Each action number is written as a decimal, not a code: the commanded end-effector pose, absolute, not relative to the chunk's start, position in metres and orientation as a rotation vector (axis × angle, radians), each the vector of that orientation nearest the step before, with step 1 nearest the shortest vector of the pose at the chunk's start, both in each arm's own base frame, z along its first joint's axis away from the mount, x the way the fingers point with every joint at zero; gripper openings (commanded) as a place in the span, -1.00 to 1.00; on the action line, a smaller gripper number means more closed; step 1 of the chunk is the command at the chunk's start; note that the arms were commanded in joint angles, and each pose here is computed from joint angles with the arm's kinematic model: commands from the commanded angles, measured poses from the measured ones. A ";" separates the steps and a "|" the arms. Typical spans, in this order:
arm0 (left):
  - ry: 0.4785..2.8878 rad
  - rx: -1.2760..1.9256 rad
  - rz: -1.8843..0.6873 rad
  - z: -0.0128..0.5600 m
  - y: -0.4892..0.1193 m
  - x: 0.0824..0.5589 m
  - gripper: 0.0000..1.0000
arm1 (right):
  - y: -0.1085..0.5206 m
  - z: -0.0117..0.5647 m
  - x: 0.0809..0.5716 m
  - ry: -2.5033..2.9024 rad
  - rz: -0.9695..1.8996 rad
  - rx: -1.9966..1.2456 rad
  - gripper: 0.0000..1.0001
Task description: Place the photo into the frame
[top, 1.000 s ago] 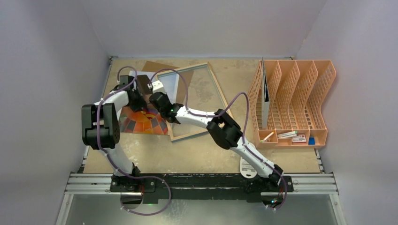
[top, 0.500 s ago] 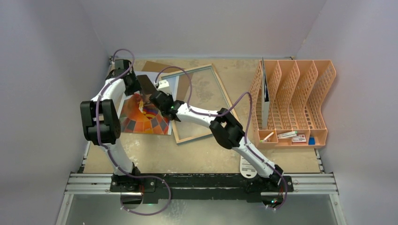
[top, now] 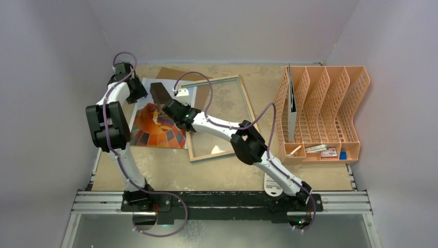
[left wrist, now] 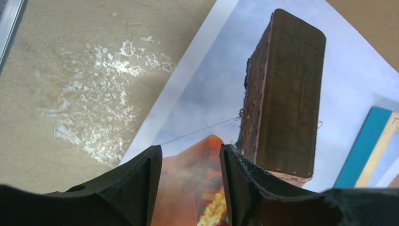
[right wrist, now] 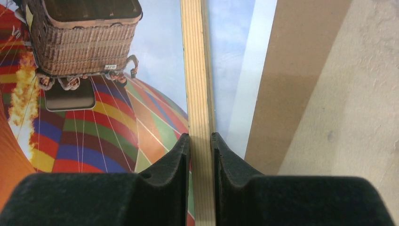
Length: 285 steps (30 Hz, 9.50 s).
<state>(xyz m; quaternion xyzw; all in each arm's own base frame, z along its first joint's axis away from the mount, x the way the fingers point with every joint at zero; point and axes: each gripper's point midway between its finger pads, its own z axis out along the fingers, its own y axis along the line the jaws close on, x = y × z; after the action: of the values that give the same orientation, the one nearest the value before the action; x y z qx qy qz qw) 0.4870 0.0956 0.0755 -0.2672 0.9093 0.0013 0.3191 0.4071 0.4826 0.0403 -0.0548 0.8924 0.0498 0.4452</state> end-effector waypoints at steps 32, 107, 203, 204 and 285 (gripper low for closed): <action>2.305 -0.547 -0.322 0.030 0.121 0.542 0.15 | 0.572 0.112 0.349 2.140 0.820 -0.549 0.08; 1.945 -0.355 -1.097 0.041 0.092 0.558 -1.00 | 0.559 0.002 0.334 2.342 0.680 -0.682 0.03; 1.268 0.893 -1.008 0.495 -0.123 0.336 -1.00 | 0.350 0.448 0.349 1.068 0.773 -1.250 -0.09; 1.269 0.882 -1.005 0.496 -0.123 0.339 -1.00 | 0.350 0.447 0.349 1.069 0.774 -1.252 -0.22; 2.126 -1.340 -0.943 0.113 -0.041 0.334 0.88 | 0.415 0.226 0.250 1.390 0.318 -1.137 -1.00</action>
<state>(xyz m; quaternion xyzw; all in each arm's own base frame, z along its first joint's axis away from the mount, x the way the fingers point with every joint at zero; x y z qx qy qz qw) 0.3286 -0.0270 0.1015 -0.5015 0.7888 -0.2762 0.2236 0.2510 0.4132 0.2059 -0.5176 0.6211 0.1425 0.5710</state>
